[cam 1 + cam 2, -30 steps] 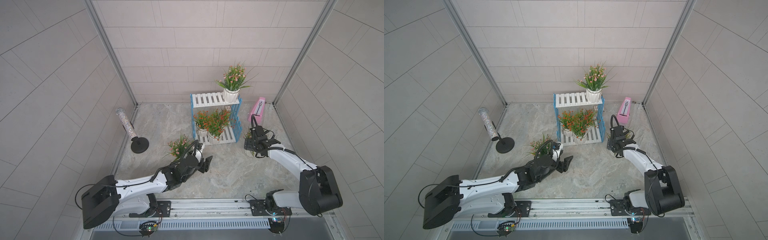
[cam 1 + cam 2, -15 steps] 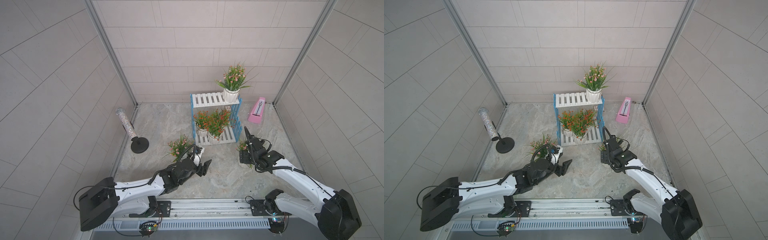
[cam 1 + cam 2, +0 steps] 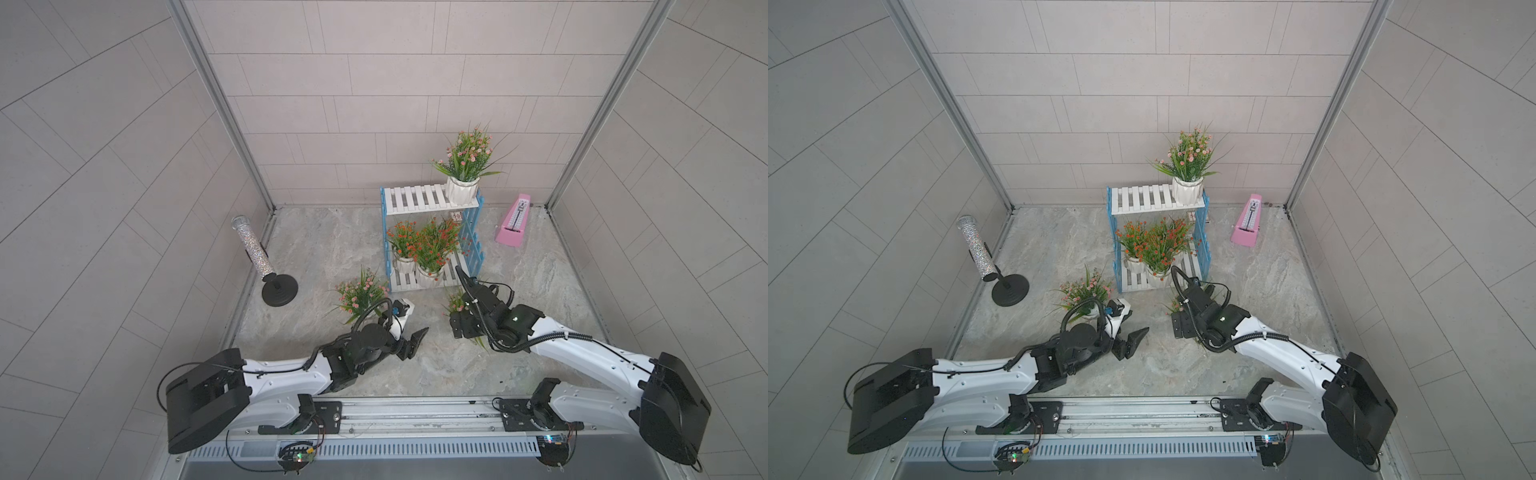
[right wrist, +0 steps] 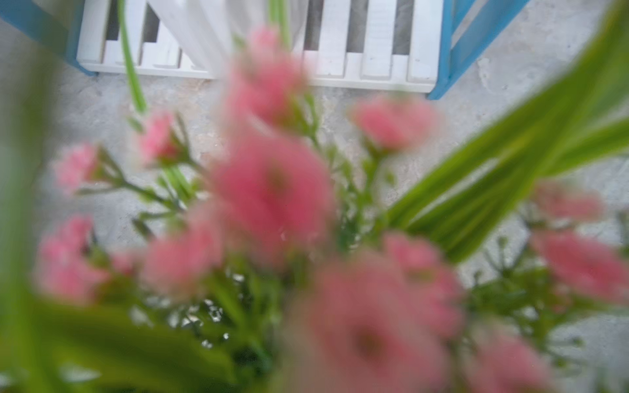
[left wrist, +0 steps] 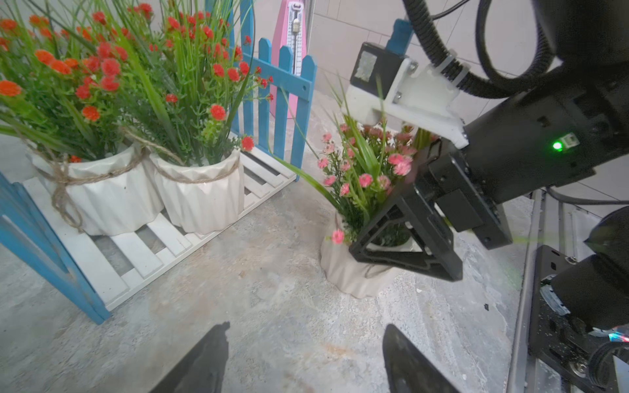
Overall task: Place the baby's breath potted plants on the rack by color
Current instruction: Move the baby's breath potted plant to the center of the board.
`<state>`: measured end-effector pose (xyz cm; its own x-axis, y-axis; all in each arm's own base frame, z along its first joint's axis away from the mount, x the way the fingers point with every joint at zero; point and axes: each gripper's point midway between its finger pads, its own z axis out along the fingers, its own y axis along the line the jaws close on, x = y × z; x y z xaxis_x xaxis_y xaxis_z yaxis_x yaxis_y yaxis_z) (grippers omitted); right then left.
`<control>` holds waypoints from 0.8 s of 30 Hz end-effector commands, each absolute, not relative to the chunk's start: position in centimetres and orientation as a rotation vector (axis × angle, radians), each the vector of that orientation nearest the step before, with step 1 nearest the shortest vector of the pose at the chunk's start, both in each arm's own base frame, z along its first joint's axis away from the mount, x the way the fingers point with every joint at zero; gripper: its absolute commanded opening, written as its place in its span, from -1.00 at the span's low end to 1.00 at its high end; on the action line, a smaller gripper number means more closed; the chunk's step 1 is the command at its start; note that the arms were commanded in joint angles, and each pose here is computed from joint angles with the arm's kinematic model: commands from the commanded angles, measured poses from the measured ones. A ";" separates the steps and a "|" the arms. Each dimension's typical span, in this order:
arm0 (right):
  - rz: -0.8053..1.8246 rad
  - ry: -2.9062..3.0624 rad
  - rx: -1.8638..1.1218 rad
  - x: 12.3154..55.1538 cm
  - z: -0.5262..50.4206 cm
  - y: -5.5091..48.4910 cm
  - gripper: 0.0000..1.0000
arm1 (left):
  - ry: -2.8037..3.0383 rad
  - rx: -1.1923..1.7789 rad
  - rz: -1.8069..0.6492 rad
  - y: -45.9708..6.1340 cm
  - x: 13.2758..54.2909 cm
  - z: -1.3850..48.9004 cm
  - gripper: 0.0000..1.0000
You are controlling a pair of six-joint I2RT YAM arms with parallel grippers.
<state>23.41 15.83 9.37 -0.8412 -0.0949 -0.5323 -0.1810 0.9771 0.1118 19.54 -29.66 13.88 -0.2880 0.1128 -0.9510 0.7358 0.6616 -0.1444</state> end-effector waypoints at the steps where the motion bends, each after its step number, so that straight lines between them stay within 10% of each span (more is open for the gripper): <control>1: 0.306 2.511 -0.193 23.0 12.7 16.3 0.99 | 1.730 0.725 -0.730 -30.2 19.0 13.9 0.50; 16: 0.290 2.212 -0.073 21.7 25.0 10.3 0.97 | 1.698 0.837 -0.782 -33.0 17.8 11.9 0.52; 24: 0.370 2.283 0.327 23.9 22.8 4.6 0.93 | 1.626 0.904 -0.831 -35.6 17.1 12.5 0.52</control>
<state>24.10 4.83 25.41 -0.5785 0.2820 -0.7654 0.0778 0.9531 0.2923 17.34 -34.01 10.34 -0.2379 0.1995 -0.9506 0.8455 0.5243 -0.1015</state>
